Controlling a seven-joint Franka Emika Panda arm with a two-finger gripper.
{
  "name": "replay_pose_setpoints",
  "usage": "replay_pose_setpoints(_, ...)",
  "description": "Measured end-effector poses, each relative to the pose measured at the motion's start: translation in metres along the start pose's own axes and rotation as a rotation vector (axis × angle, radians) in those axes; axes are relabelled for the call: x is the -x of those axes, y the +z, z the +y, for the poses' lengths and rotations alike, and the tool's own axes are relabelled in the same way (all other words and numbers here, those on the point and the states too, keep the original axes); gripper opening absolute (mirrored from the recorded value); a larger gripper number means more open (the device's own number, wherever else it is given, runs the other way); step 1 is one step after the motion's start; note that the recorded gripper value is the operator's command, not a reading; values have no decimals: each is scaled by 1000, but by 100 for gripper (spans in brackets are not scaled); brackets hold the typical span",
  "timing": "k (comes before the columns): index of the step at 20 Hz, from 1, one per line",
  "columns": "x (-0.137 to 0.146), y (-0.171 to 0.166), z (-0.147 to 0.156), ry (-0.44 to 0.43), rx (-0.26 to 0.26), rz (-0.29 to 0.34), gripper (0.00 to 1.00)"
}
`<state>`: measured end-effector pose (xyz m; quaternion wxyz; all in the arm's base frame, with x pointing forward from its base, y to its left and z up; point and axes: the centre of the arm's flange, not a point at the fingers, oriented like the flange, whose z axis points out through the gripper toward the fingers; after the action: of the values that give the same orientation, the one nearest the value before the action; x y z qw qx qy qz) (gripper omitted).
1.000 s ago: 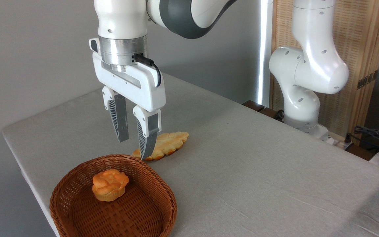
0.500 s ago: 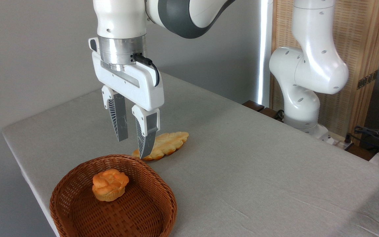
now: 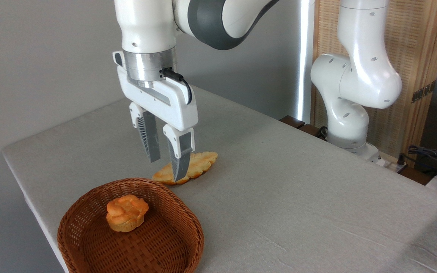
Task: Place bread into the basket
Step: 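Lower the open gripper onto the golden bread roll and close on it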
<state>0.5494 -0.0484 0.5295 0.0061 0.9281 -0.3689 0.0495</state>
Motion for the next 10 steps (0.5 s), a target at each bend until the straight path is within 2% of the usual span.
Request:
replay_pose_setpoints(4, 5, 19, 32, 39, 32, -36, 100)
replay_pose_setpoints(10, 13, 43, 61, 77, 67, -82, 100)
